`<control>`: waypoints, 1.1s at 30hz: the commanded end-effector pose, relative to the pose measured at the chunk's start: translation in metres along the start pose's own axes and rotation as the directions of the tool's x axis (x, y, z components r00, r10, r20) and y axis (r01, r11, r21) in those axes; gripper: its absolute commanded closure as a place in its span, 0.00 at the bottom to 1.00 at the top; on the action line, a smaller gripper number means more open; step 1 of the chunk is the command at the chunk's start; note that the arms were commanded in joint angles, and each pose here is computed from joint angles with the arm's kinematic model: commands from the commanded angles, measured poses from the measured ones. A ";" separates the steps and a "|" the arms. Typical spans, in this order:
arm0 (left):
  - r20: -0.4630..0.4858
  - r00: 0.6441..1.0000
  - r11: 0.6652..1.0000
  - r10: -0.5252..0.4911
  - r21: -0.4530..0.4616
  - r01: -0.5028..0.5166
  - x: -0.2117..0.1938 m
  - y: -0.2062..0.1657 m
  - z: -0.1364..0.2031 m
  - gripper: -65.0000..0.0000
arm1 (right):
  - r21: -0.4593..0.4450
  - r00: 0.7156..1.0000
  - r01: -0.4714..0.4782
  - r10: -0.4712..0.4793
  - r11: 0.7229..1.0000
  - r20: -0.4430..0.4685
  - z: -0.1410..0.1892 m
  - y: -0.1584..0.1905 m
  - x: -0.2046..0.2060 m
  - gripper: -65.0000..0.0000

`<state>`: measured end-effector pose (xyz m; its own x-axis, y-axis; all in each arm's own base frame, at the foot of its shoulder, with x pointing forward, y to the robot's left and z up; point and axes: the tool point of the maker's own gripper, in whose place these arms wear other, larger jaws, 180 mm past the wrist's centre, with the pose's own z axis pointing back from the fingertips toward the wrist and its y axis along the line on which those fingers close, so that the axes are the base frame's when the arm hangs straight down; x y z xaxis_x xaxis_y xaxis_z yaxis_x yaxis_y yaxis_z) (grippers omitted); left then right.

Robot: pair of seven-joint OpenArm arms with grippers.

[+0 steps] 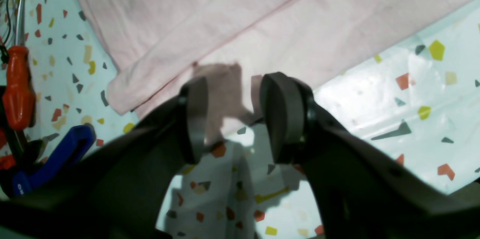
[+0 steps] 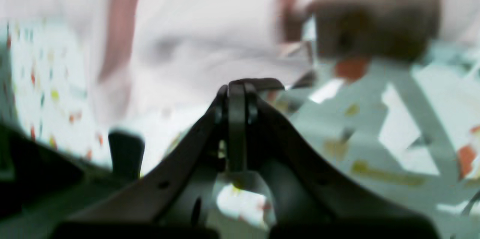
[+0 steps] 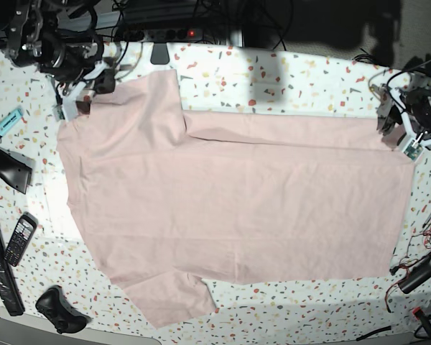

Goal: Fold the T-shirt properly
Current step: 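Grasp the shirt edge with the right gripper near the sleeve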

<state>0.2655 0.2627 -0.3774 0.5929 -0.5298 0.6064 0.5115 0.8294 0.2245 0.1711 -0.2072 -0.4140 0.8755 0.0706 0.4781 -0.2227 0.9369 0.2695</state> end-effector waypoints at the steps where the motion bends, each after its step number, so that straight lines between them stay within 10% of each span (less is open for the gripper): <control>1: 0.039 0.999 1.000 -0.019 0.025 0.018 0.013 0.011 0.005 0.61 | -0.031 0.999 -0.036 0.036 0.999 -0.003 0.007 -0.006 0.005 0.94; 6: 0.039 0.999 1.000 -0.020 0.025 0.019 0.013 0.011 0.005 0.61 | -0.115 0.995 -0.083 0.076 0.990 -0.069 0.011 -0.022 -0.004 0.64; 33: 0.053 0.998 0.999 -0.022 0.030 0.021 0.019 0.014 0.005 0.61 | -0.209 0.990 0.024 0.006 0.978 0.141 0.023 -0.064 0.038 0.64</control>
<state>0.2709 0.2627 -0.3735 0.5831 -0.5297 0.6159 0.5082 0.8294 0.2321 0.2013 -0.2694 -0.4033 0.8252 0.0147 0.5647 -0.0942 0.9893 0.1118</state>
